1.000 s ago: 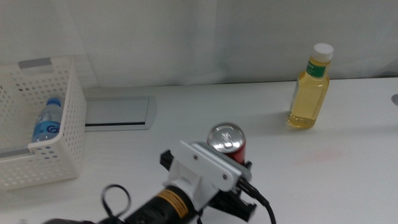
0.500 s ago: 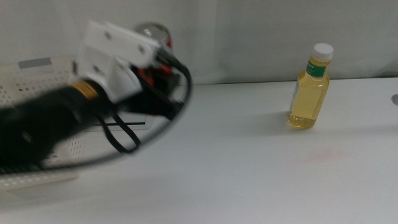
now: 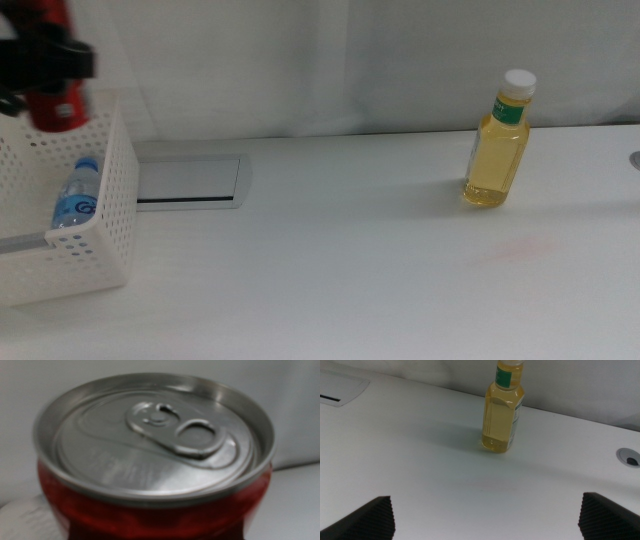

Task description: Use arms to grab the bottles and put them into the dustbin to the left of the table.

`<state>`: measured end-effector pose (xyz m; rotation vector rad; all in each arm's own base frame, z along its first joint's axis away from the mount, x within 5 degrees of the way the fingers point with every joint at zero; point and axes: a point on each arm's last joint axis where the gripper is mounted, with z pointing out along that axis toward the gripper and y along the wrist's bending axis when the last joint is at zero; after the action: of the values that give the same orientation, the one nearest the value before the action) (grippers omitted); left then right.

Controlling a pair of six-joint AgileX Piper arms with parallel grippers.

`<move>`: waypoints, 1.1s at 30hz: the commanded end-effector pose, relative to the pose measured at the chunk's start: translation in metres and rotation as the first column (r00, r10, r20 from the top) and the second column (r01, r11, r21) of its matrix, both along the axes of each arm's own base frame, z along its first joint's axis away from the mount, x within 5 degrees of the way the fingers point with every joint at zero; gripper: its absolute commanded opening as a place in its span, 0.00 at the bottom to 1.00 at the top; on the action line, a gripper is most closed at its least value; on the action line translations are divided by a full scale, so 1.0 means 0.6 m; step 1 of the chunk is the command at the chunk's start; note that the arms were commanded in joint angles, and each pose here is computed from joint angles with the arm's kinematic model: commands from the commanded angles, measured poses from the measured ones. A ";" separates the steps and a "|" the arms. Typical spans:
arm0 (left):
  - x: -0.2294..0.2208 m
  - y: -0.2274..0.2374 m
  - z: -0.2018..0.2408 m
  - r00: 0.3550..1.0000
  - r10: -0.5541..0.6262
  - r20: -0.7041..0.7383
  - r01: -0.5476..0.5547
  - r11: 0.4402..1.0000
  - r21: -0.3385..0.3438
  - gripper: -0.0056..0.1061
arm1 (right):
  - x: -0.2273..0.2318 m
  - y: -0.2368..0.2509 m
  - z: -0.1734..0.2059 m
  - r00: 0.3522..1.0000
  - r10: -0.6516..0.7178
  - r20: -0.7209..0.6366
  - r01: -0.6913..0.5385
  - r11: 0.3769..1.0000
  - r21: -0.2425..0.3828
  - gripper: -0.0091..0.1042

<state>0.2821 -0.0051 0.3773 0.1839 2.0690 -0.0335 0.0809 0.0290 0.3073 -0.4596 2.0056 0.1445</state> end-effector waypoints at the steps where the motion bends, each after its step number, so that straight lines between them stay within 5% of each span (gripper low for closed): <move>1: -0.005 0.037 0.017 0.990 0.139 0.013 -0.138 0.989 -0.050 0.02 | -0.001 0.000 0.005 1.000 -0.003 0.016 0.003 1.000 0.020 0.99; 8: 0.018 0.094 -0.016 0.933 0.326 -0.154 -0.338 0.939 -0.058 0.02 | -0.001 0.000 0.005 1.000 -0.002 0.014 0.002 1.000 0.023 0.99; 33: 0.154 0.130 -0.244 0.830 0.343 -0.440 -0.388 0.921 -0.015 0.02 | -0.002 0.000 0.003 1.000 -0.001 0.001 0.001 1.000 0.019 0.99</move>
<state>0.3711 0.0709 0.2318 -0.3025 2.5231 0.0630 0.0803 0.0302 0.3072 -0.4485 2.0109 0.1725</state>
